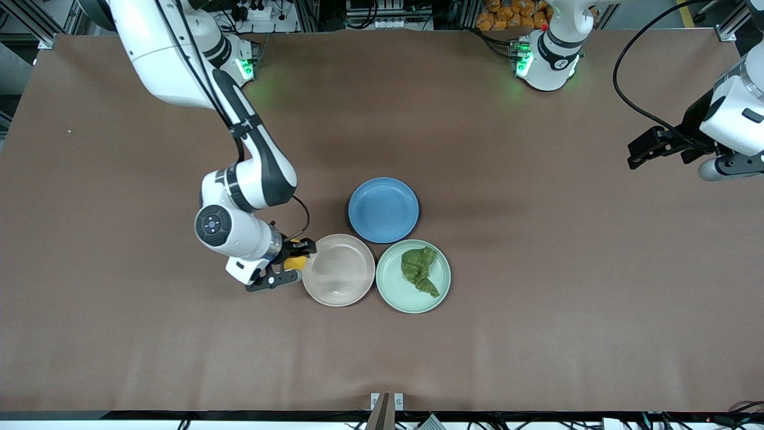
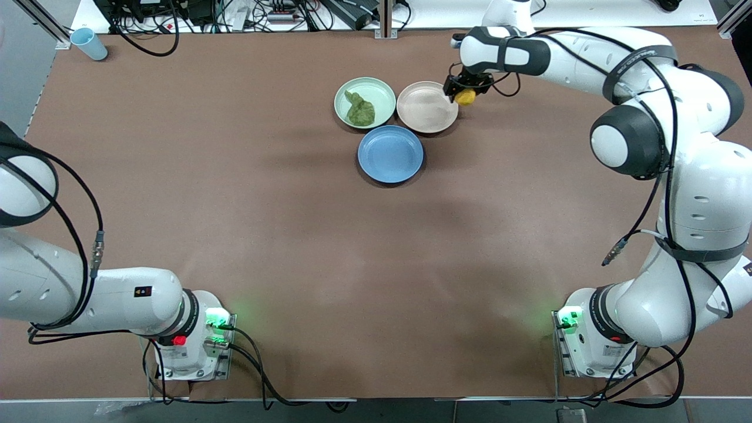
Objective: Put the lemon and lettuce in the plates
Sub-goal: 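Lift the left gripper away while the right gripper carries the lemon toward plates, then lower the lemon onto the cream-white plate and open the right gripper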
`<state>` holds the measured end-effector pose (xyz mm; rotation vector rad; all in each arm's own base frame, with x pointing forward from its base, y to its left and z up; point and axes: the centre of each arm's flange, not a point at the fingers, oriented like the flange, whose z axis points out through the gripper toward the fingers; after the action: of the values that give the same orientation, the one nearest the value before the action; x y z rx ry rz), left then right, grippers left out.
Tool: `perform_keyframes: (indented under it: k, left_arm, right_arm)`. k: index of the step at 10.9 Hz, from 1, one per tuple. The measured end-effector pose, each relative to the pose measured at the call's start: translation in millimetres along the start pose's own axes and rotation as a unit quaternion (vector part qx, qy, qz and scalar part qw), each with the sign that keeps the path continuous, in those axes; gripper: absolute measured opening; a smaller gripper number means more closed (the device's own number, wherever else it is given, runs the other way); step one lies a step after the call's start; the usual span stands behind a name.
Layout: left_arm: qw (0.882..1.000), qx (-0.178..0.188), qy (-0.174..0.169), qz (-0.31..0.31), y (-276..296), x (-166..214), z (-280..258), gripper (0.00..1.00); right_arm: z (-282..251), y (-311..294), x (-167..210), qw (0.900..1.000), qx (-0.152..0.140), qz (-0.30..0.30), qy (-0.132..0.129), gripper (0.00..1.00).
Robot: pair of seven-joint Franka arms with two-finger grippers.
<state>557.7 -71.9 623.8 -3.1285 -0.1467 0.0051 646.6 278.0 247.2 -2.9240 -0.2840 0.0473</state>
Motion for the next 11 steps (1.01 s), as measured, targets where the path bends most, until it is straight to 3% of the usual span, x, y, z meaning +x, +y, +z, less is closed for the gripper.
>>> perform_keyframes:
  k: [6,11]
  left_arm:
    - [1.000,0.001,-0.005,0.009,9,-3,4,1.00]
    - [1.000,0.000,-0.002,0.009,10,-2,4,1.00]
  right_arm:
    - [34,-37,1,0.998,0.046,0.031,0.036,0.62]
    - [63,-57,1,0.997,0.050,0.038,0.047,0.62]
